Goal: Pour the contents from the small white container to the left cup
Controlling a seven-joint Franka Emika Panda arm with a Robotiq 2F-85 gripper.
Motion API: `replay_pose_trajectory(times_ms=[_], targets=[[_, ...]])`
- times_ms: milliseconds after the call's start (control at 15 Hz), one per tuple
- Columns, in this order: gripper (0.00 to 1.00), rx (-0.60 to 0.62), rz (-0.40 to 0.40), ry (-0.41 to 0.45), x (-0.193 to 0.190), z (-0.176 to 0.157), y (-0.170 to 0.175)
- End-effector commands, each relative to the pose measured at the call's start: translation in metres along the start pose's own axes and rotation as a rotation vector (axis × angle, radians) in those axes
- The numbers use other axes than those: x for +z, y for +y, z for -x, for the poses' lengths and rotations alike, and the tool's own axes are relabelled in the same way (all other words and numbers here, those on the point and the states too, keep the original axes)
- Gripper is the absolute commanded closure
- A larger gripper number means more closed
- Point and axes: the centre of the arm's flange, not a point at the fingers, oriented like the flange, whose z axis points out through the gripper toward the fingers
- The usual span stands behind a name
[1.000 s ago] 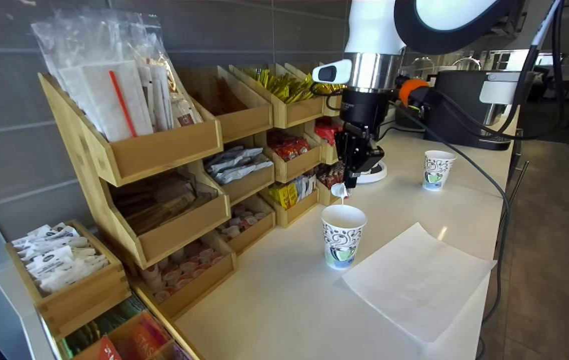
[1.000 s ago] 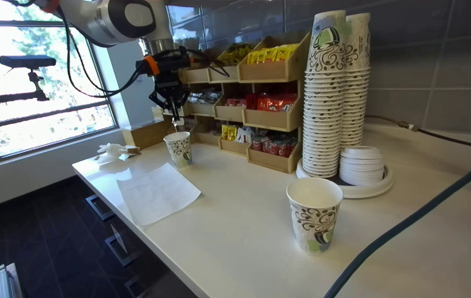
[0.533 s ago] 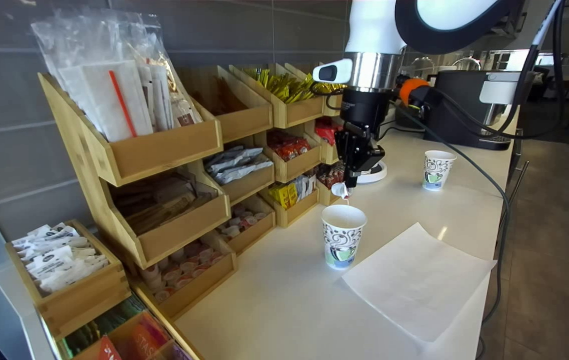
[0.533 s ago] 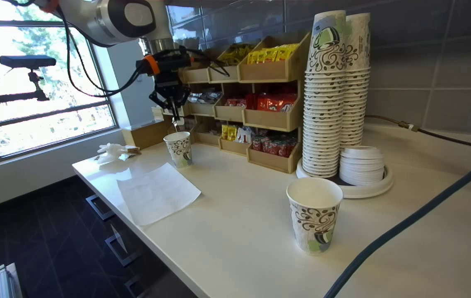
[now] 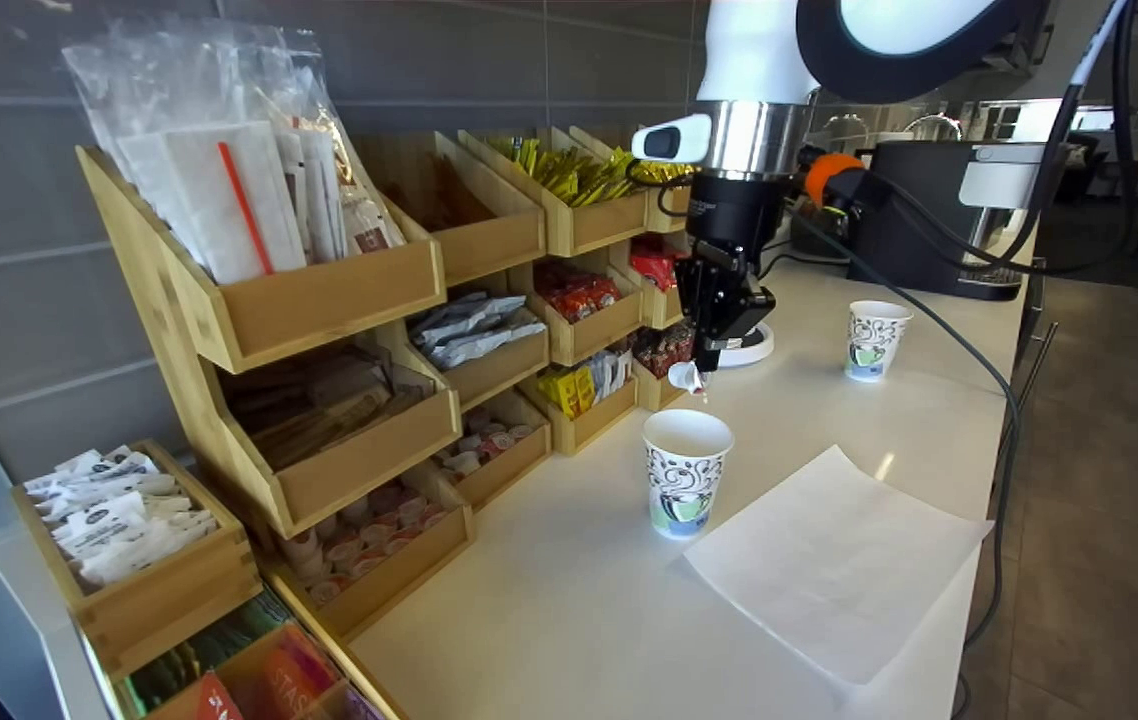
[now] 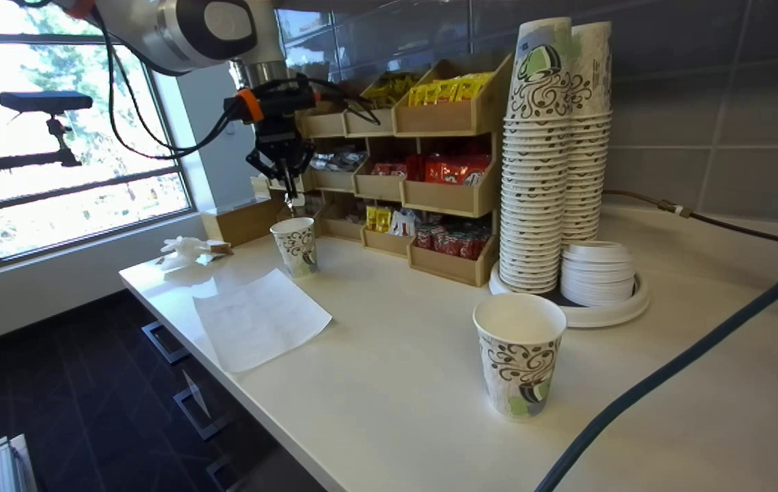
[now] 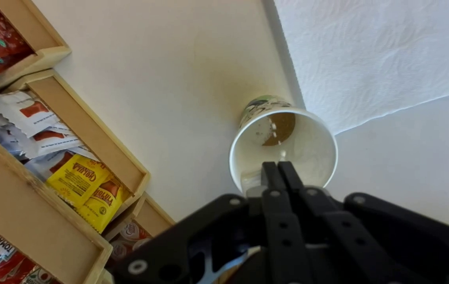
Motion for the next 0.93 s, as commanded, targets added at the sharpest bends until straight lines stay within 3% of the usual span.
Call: replay_pose_trajectory(times_ms=[0,867], targets=[[0.99,0.003,-0.021,0.017,-0.006,0.009,-0.006],[0.99,0.108,-0.126,0.088,-0.006,0.014,0.006]])
